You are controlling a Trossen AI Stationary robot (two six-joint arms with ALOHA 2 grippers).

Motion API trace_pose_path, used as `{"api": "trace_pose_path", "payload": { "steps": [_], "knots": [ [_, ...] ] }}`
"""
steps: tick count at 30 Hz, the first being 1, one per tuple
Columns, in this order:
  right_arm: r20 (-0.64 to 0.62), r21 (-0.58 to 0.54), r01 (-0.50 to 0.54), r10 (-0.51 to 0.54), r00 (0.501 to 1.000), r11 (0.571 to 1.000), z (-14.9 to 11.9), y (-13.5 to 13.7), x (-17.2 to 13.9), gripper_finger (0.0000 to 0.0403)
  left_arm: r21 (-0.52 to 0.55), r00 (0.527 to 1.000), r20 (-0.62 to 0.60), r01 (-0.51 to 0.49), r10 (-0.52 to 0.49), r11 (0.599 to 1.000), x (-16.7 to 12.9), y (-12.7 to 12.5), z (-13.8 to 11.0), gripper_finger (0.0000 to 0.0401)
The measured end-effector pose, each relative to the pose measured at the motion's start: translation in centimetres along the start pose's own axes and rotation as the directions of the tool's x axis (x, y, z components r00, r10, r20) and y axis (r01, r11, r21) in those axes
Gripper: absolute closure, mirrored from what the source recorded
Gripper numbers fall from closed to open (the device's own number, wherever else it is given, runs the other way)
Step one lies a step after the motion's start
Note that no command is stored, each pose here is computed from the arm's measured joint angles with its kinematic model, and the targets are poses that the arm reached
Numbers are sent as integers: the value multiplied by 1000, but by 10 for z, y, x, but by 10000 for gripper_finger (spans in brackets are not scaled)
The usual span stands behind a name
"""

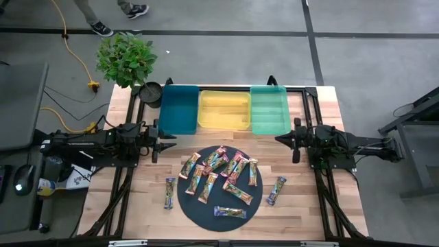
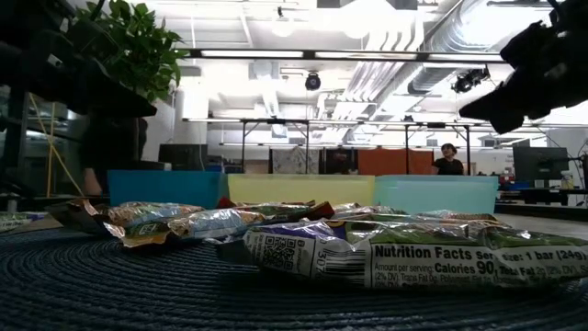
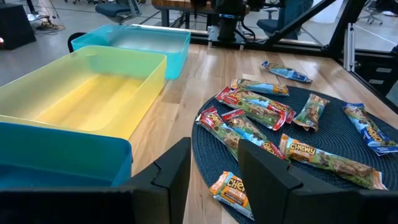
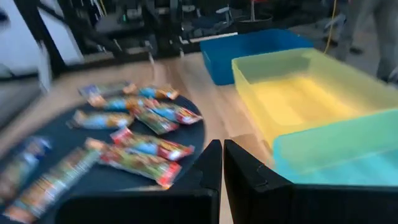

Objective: Pick and place Granola Bars by type
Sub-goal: Put the blue granola bar into the green bin

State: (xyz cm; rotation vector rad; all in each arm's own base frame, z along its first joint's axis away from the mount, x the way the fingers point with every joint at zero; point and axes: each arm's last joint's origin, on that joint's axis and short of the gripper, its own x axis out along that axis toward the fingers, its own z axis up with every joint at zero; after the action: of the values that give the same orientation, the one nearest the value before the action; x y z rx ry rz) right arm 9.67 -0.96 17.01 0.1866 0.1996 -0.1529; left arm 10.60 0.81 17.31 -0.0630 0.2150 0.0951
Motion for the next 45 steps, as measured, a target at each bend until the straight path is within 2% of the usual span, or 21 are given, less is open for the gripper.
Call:
{"api": "trace_pose_path", "payload": {
  "steps": [5,10,16,21,24,28,33,39,45],
  "knots": [
    [79,238,-33,15,997,971,8,1,0,403,0,1000,0,0,0,1000,0,0,0,270],
    [167,307,-79,28,985,948,16,3,-1,403,0,1000,0,0,0,1000,0,0,0,270],
    [196,284,-91,35,980,954,19,3,-2,403,0,1000,0,0,0,1000,0,0,0,270],
    [191,226,-144,101,976,964,19,5,-2,402,0,1000,0,0,0,1000,0,0,0,270],
    [182,225,-146,106,978,963,19,6,-1,398,0,1000,0,0,0,1000,0,0,0,270],
    [139,201,-126,99,985,972,20,6,3,381,0,1000,0,0,0,1000,0,0,0,270],
    [98,84,-71,62,993,994,38,9,11,346,0,1000,0,0,0,1000,0,0,0,270],
    [-14,-54,-32,31,999,998,64,14,31,311,0,1000,0,0,0,1000,0,0,0,270],
    [-219,-78,-8,-9,976,997,84,19,51,304,0,1000,0,0,0,1000,0,0,0,270]
  ]
}}
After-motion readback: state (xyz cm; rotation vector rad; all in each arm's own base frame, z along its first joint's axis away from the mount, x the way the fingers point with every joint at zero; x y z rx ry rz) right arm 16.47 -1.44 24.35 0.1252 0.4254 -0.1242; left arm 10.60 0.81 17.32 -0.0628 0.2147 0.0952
